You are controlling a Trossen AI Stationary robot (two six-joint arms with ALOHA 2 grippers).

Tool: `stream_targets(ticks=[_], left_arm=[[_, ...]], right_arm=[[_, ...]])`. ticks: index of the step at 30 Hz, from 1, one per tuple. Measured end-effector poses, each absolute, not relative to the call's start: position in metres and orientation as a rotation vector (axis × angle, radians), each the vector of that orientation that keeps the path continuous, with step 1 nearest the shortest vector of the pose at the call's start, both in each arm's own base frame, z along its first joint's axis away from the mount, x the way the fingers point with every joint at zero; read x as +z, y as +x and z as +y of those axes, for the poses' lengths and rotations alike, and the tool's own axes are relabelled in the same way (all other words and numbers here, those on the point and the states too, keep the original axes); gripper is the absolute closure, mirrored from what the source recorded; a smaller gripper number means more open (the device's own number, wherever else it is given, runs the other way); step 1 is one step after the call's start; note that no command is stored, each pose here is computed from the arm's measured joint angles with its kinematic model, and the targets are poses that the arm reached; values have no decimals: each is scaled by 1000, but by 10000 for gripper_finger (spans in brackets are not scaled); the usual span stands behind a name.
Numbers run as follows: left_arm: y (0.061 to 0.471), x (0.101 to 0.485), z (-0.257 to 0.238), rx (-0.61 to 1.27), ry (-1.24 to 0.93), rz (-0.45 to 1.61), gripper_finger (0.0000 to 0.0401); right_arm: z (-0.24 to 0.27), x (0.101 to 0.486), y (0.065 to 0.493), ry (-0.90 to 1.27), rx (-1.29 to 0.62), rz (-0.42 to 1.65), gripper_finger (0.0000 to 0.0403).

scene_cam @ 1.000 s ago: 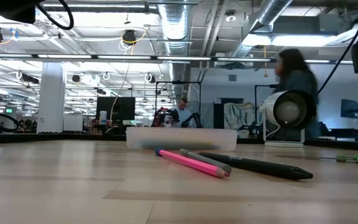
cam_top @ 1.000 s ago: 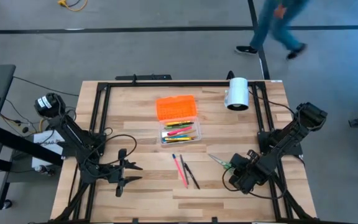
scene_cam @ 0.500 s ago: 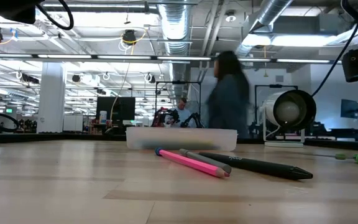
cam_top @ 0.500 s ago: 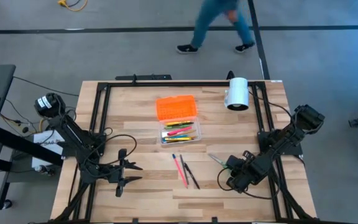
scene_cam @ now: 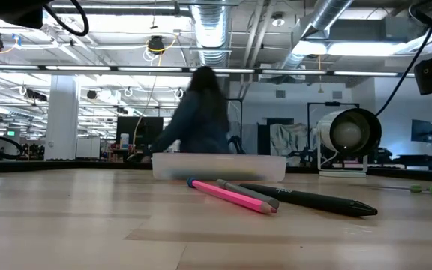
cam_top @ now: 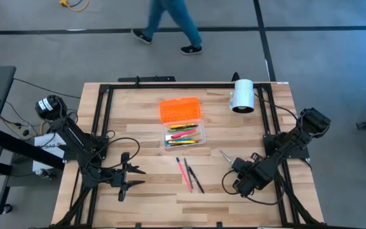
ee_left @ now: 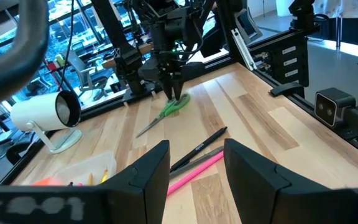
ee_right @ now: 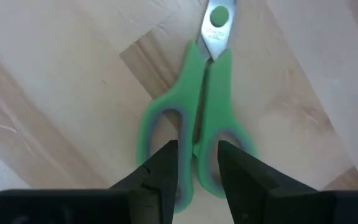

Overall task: Pick & place school supplies into a supply box
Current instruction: Put the green scissors into the supply box

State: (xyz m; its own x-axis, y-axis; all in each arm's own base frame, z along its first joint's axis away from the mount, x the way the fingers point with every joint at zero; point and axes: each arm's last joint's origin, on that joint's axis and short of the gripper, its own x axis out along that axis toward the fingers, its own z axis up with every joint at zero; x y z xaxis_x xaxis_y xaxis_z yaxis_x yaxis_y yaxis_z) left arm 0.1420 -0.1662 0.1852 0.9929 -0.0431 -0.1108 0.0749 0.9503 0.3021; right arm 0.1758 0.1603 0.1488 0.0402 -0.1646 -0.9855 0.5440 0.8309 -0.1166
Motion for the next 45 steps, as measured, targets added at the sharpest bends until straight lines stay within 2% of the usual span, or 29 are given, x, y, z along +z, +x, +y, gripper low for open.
stream_targets(ticks=[20,38,45], left_arm=[[142,185,-167,-84,309,104,257],[142,185,-167,-85,312,106,257],[142,185,-167,-85,313,107,257]], right_arm=[[155,139,171,383,-612,1425,294],[155,130,171,439,-547,1463,295],[156,130,173,391,-478,1460,318]])
